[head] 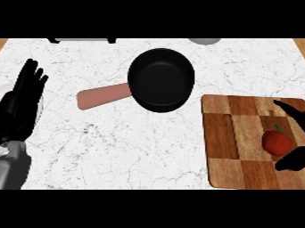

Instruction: Pick the bell pepper from the cutting board and place it in the pot

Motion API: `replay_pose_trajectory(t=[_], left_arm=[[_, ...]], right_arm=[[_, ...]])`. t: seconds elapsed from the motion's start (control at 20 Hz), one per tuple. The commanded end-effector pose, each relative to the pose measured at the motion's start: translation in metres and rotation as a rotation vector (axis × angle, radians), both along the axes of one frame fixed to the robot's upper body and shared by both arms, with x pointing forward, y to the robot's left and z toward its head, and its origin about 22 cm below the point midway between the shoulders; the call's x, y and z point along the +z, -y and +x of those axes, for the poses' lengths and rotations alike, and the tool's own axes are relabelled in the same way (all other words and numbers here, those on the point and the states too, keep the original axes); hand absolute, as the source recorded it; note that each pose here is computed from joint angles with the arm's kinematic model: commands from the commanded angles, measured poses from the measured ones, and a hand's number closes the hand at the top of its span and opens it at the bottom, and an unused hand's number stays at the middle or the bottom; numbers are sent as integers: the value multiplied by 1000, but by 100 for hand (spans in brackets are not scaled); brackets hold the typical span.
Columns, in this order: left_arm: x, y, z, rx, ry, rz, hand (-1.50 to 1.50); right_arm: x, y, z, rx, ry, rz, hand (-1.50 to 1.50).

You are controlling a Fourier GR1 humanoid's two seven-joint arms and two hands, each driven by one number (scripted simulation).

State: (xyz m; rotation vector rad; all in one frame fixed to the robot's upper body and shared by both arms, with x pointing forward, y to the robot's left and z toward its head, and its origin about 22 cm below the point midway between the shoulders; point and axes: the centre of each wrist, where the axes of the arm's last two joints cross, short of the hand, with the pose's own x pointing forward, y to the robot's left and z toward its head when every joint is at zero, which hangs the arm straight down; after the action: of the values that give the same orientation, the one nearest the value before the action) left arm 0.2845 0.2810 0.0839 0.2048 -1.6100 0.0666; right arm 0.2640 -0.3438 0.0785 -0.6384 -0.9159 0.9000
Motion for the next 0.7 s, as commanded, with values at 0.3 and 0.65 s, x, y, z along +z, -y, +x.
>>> replay_pose_trajectory(t=[0.3, 0.65], left_arm=[[9, -9, -9, -11, -13, -5, 0], [-16, 9, 10, 0, -16, -12, 0]], right_arm=[[-36, -1, -12, -37, -34, -30, -150], [-43, -6, -2, 153, 8, -89, 150]])
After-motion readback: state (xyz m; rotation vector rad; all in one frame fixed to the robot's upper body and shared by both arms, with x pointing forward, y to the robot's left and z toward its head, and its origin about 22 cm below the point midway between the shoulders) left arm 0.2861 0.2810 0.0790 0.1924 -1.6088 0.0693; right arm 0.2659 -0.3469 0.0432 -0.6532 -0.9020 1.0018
